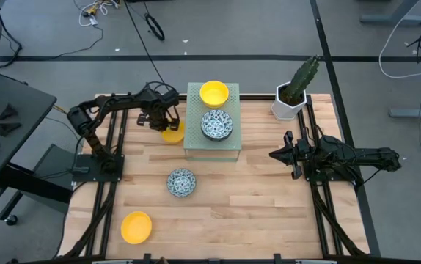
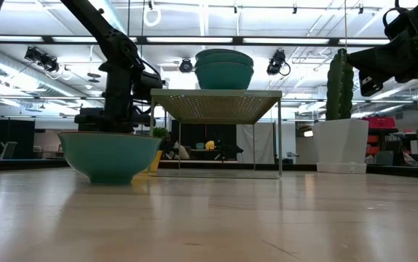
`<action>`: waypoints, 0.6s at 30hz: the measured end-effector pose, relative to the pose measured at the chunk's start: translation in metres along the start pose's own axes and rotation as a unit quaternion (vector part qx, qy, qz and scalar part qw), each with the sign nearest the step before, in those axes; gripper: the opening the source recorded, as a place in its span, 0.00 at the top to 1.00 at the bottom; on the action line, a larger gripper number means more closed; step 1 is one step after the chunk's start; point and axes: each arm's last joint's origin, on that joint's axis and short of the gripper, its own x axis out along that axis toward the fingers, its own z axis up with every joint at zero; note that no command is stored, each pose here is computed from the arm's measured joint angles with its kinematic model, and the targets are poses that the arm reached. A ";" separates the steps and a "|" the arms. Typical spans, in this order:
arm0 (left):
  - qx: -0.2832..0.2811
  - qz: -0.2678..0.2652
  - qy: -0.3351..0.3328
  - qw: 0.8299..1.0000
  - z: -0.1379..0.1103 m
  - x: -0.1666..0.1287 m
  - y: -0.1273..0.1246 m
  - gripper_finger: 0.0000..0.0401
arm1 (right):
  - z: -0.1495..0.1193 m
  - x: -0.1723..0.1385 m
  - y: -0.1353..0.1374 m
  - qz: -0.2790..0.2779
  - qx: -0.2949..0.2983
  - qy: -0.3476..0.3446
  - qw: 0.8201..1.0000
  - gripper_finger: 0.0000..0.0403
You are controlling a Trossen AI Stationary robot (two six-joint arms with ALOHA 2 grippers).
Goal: Pick & Place Mini bowls
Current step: Stack the yellow bowl on top of the other yellow bowls on the shelf
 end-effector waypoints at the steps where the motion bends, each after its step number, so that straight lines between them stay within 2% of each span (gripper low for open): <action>1: 0.000 -0.002 0.000 1.000 0.000 -0.001 0.000 0.97 | 0.000 0.000 0.000 0.000 0.000 0.000 1.000 0.93; 9: 0.009 -0.004 -0.005 1.000 -0.001 -0.004 -0.001 0.98 | 0.000 0.000 0.000 0.000 0.000 0.000 1.000 0.93; 14: 0.012 -0.009 -0.012 1.000 -0.007 -0.017 0.003 0.99 | 0.000 0.000 0.000 0.000 0.000 0.000 1.000 0.93; 18: 0.013 0.009 -0.013 1.000 -0.014 -0.029 0.011 0.99 | 0.000 0.000 0.000 0.000 0.000 0.000 1.000 0.93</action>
